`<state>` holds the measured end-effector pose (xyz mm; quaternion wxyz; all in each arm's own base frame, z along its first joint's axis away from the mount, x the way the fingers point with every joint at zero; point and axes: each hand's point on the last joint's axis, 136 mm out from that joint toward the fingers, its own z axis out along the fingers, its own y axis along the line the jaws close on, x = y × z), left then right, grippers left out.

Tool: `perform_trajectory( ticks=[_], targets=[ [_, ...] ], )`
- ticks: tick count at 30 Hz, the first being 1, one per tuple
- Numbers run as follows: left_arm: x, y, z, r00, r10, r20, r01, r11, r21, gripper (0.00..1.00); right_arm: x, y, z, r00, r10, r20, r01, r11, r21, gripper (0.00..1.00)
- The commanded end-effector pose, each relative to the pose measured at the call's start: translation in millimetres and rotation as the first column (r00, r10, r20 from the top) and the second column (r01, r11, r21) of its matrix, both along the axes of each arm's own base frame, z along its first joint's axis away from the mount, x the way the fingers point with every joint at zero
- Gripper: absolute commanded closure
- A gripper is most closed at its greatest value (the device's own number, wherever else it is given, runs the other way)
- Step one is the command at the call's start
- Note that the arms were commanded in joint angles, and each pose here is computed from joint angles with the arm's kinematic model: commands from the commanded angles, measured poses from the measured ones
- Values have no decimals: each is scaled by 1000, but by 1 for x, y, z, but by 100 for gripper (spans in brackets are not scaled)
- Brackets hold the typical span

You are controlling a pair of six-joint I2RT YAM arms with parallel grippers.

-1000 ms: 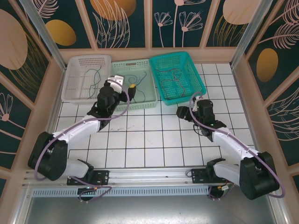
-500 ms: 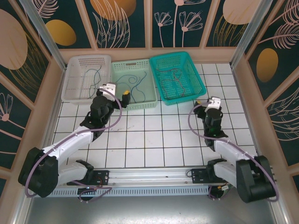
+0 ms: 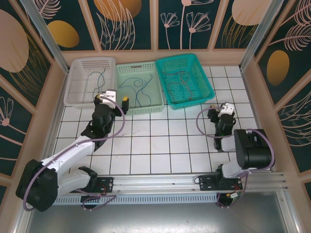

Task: Untangle the cables

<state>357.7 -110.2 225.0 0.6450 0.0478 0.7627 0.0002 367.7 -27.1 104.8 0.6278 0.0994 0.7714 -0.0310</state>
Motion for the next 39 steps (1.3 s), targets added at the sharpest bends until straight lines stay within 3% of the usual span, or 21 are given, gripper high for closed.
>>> perform_trajectory(
  ticks=[1, 7, 13, 17, 32, 39],
  targets=[
    [-7, 33, 6, 987, 149, 63, -153, 986, 66, 1, 5, 6, 18, 996, 50, 80, -52, 999, 17, 25],
    [-18, 75, -17, 960, 259, 105, -270, 957, 103, 1, 7, 7, 18, 994, 69, 84, -70, 997, 21, 15],
    [-16, 134, -39, 942, 308, 136, -292, 948, -123, 1, 6, 7, 18, 994, 70, 83, -72, 997, 20, 8],
    [0, 127, -56, 960, 265, 88, -261, 963, -62, 1, 6, 7, 18, 994, 68, 84, -70, 997, 21, 1],
    [15, 124, -87, 976, 203, 84, -193, 975, -109, 1, 6, 7, 17, 994, 70, 82, -71, 997, 20, 1],
    [16, 131, -87, 968, 239, 78, -228, 966, -121, 1, 6, 7, 18, 994, 68, 83, -70, 997, 21, 1]
  ],
)
